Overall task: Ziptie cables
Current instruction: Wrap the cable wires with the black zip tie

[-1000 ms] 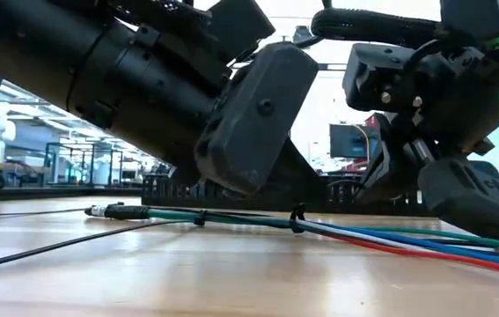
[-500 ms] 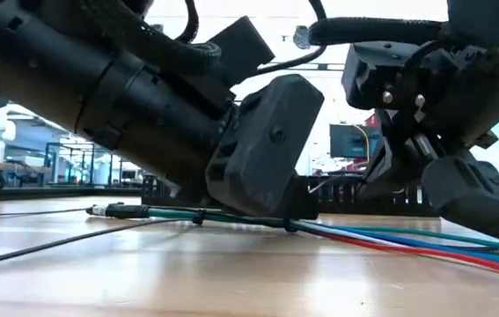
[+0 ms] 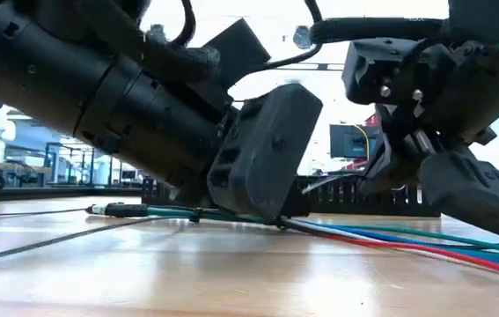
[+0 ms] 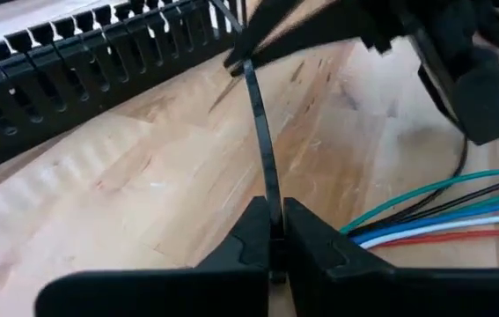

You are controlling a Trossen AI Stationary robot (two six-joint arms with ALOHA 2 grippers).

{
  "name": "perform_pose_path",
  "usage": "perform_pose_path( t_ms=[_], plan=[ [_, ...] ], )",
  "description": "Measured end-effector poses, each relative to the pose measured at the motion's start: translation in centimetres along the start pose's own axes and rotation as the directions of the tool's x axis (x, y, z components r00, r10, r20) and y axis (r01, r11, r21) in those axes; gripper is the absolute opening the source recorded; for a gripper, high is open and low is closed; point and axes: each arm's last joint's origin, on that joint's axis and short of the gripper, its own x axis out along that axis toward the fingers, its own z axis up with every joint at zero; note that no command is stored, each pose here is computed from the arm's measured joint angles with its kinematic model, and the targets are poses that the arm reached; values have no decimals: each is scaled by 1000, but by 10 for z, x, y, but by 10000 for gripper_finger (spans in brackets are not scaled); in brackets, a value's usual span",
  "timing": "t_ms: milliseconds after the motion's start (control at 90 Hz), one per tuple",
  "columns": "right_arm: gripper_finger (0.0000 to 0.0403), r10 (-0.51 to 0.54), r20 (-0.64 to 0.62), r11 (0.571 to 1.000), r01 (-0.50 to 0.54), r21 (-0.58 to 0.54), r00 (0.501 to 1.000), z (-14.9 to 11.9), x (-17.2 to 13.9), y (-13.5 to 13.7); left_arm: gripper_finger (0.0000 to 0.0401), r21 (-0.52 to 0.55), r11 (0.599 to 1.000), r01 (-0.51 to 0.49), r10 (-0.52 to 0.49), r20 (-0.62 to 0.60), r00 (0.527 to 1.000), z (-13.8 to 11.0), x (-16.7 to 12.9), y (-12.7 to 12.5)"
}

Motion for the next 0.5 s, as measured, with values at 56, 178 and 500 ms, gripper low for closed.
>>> perform_pose_path(
  t_ms=[56, 178, 500],
  plan=[
    [0, -11, -6, 1000, 11, 8, 1000, -1, 0, -2, 17, -13, 1000, 0, 0, 1, 1000, -1, 1, 0],
    [0, -22, -17, 1000, 22, 14, 1000, -1, -2, -4, 17, -23, 1000, -4, 4, -2, 1000, -4, 2, 0],
    [0, -99, 9, 994, 99, 36, 995, 19, -21, -22, 17, -64, 998, -7, 6, -8, 1000, -9, 4, 0]
  ],
)
